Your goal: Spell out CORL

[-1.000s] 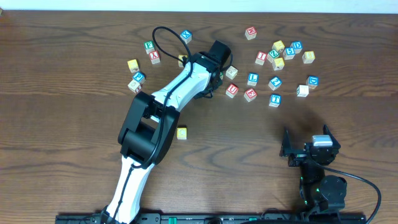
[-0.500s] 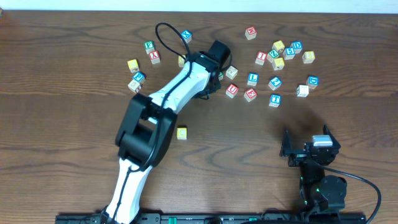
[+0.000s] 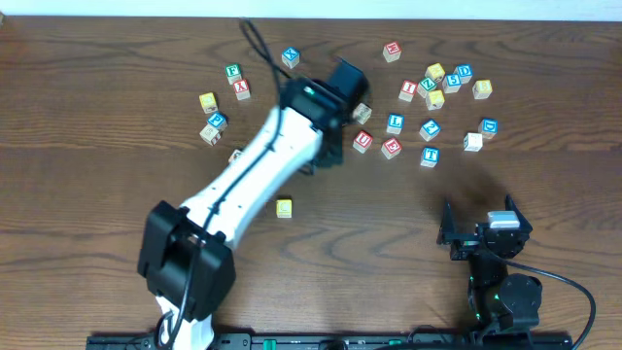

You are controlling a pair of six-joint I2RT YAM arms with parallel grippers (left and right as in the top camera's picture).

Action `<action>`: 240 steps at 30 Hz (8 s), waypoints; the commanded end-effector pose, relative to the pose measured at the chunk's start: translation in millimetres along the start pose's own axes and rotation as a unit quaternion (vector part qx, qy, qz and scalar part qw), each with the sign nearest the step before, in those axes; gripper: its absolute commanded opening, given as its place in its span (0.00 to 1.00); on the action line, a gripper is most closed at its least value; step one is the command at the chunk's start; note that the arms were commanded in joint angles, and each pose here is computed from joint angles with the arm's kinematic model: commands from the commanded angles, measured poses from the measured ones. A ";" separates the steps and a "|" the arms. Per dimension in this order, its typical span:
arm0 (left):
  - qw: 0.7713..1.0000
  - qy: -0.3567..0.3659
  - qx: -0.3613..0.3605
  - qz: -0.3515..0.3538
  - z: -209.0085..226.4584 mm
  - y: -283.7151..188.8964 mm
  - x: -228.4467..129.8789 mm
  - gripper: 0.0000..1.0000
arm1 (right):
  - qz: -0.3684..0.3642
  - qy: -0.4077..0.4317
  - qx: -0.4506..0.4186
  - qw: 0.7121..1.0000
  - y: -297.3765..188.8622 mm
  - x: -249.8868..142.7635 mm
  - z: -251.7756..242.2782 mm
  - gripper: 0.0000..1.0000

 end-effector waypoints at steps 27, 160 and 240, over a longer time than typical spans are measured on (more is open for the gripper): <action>0.999 -0.035 0.039 -0.011 -35.4 110.7 -71.2 0.07 | 0.000 -0.001 -0.001 1.000 -0.2 -0.5 -0.8 0.99; 0.992 -0.002 -0.053 -0.114 -0.6 35.1 -65.9 0.78 | 0.000 -0.001 -0.001 1.000 -0.2 -0.5 -0.8 0.99; 0.897 0.402 -0.088 -0.161 -31.3 136.0 132.4 0.91 | 0.000 -0.001 -0.002 1.000 -0.2 -0.5 -0.9 0.99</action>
Point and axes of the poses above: each gripper's point midway between its finger pads, its own y axis out along the fingers, its own z axis along the line the jaws close on, x = y × z, the point moved 4 cm from there along -y, back along the fingers, and after that the axes turned 7 degrees about y, right-handed, at the moved point
